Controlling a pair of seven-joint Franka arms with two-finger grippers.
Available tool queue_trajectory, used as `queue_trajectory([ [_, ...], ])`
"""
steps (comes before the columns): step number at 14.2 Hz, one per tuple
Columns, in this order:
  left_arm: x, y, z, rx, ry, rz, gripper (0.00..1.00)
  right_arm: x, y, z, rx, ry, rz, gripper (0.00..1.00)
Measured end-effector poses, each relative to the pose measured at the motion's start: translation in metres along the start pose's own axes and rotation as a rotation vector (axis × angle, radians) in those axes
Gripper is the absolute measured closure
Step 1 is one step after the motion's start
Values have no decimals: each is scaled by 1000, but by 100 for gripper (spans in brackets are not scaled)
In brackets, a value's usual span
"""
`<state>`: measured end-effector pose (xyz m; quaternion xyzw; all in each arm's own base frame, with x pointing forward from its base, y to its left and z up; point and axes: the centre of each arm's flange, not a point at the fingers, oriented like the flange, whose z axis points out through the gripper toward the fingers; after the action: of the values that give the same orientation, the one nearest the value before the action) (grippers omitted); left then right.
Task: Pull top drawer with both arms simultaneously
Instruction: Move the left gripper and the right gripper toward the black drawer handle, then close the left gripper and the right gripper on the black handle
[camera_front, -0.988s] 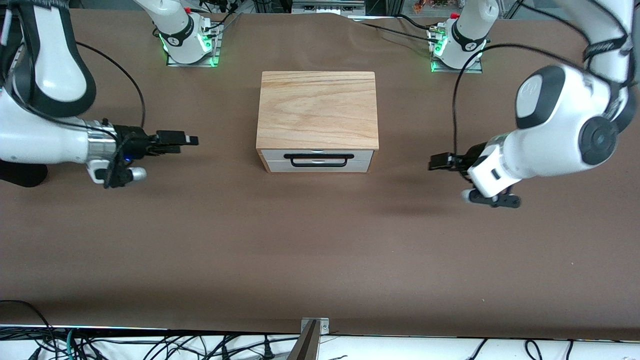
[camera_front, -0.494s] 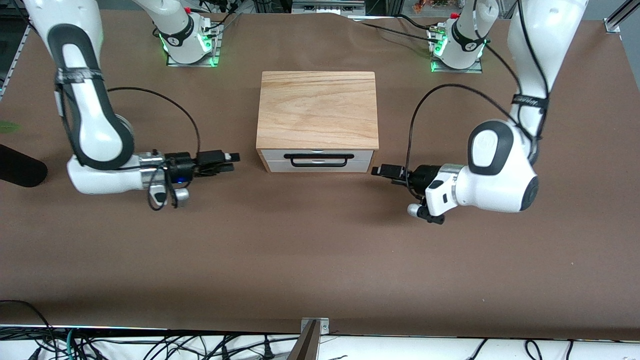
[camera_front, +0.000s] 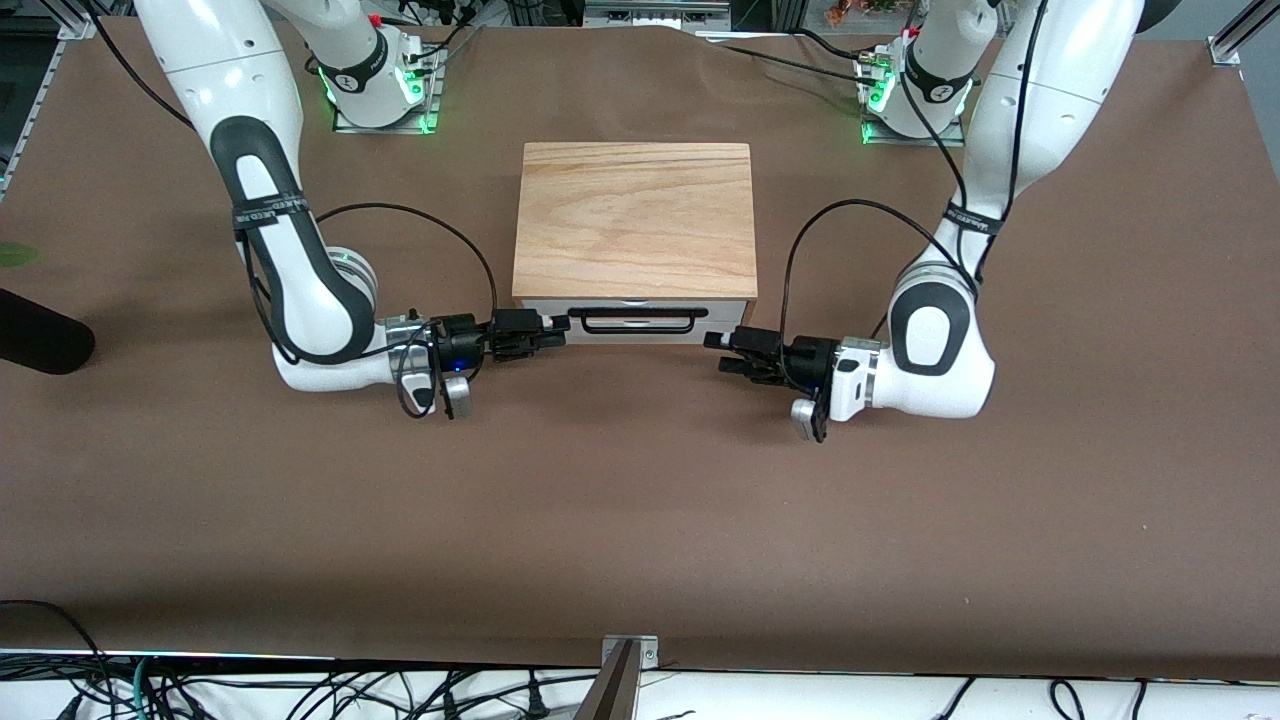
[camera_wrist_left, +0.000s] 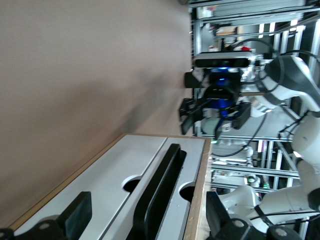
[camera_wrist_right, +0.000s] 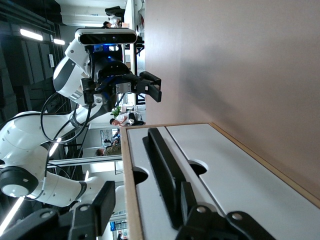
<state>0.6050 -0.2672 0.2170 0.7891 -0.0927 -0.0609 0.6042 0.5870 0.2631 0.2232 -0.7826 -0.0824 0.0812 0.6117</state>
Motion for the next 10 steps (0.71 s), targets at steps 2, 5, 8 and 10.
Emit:
queue_trajectory([
  [2, -14, -11, 20, -53, 24, 19, 3, -1, 3, 6, -12, 1, 0, 39],
  [5, -39, -29, 43, -78, 16, 40, 6, -1, 3, 16, -30, -1, -5, 39],
  [8, -46, -35, 46, -83, 17, 46, 18, -3, 5, 27, -43, -10, -8, 44],
  [10, -46, -35, 45, -83, 18, 49, 30, -4, 10, 29, -50, -10, -10, 66],
])
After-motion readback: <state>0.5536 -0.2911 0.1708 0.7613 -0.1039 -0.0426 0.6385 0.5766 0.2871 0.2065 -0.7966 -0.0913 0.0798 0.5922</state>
